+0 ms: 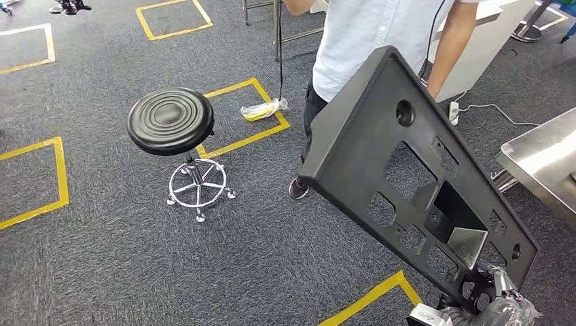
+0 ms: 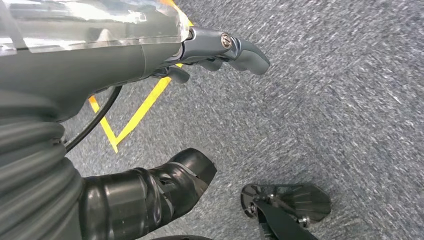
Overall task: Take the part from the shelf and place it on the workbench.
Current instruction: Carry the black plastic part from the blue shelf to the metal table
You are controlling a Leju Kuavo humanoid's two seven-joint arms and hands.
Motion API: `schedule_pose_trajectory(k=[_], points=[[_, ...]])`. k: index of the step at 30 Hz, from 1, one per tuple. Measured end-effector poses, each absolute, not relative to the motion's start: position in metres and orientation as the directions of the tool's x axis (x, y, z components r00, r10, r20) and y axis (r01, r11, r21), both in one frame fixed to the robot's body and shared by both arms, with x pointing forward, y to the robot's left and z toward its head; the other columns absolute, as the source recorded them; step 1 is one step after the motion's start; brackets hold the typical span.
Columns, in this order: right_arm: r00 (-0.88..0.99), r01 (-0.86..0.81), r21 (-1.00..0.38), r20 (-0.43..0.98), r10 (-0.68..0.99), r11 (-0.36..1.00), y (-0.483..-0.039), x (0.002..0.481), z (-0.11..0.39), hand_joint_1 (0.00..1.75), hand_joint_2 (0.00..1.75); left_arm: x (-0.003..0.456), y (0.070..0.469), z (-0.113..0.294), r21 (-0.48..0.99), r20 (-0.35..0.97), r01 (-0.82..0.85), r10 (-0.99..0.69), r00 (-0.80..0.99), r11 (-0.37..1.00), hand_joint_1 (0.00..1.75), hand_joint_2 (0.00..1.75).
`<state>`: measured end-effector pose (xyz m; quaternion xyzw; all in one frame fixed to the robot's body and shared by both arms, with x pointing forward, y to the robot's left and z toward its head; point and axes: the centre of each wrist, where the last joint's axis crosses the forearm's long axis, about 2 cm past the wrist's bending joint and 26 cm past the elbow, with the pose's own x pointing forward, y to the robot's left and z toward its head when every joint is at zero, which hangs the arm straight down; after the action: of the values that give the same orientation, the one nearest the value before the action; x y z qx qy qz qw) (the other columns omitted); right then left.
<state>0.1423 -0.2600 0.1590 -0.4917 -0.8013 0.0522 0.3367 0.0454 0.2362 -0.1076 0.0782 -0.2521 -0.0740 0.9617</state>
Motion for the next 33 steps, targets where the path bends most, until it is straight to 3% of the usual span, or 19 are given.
schedule_pose_trajectory(k=[33], points=[[-0.281,0.752,-0.420,0.494,0.823,0.508,-0.2613,0.1407,0.1581,1.75,1.75,0.0456,0.2359,-0.1076,0.187,0.475,0.099,-0.178,0.862,0.977,0.00,1.75]])
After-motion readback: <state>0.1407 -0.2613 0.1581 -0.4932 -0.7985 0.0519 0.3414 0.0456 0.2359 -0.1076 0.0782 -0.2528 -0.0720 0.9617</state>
